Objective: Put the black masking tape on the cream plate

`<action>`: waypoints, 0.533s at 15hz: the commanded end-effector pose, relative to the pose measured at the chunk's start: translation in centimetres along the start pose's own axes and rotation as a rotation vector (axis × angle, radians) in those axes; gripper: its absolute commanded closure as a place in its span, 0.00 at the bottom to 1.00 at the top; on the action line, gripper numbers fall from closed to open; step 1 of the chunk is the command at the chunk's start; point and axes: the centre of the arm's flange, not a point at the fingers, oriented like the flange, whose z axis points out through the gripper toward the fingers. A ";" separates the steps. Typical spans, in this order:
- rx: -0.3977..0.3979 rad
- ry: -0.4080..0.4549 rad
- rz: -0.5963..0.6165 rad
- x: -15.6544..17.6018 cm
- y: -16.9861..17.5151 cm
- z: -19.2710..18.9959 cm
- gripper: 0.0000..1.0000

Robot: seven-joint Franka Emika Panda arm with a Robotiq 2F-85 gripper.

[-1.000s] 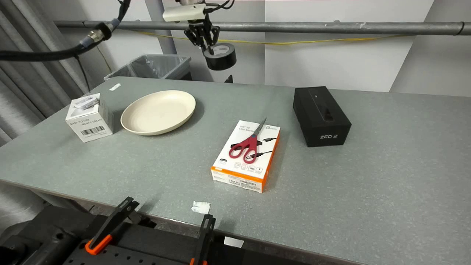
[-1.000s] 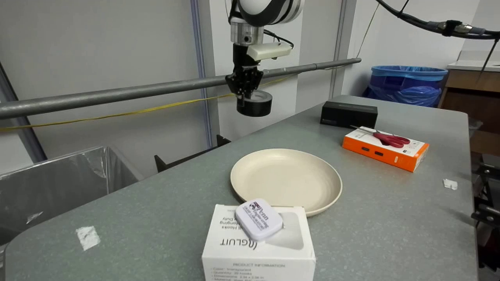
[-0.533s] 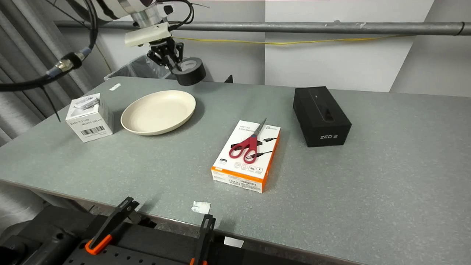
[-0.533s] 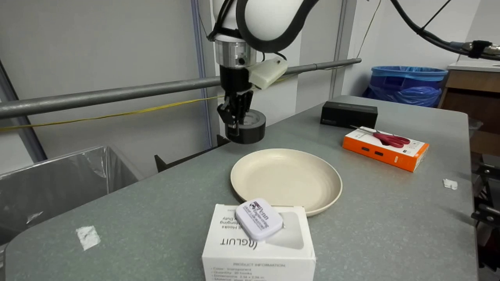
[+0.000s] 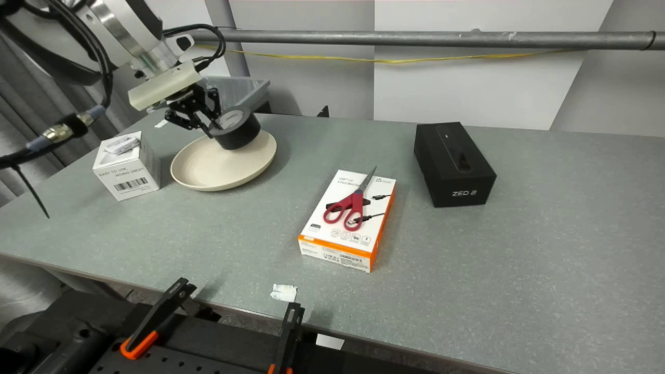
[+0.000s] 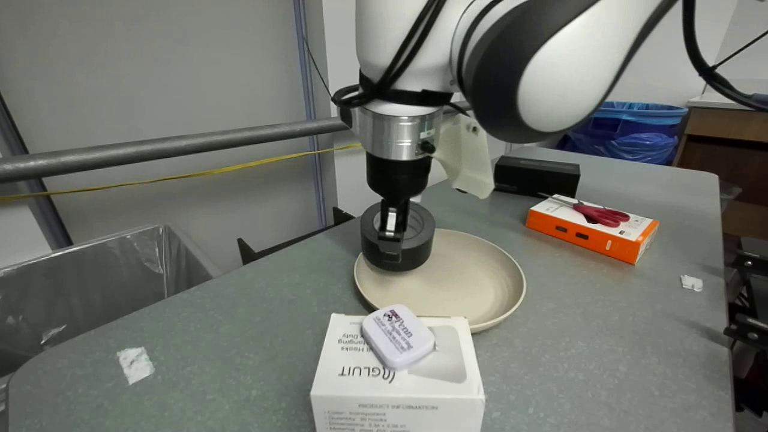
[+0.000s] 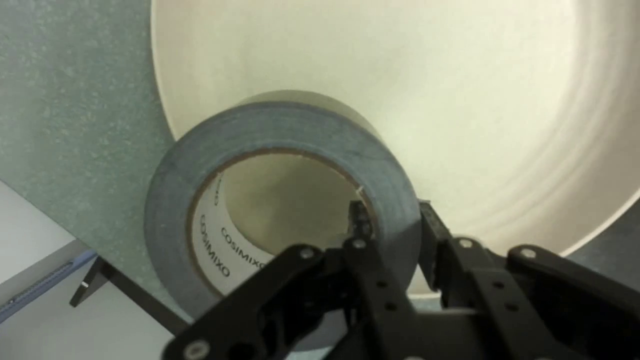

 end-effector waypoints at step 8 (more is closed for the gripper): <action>0.082 -0.046 -0.095 -10.7 -4.7 -5.7 0.94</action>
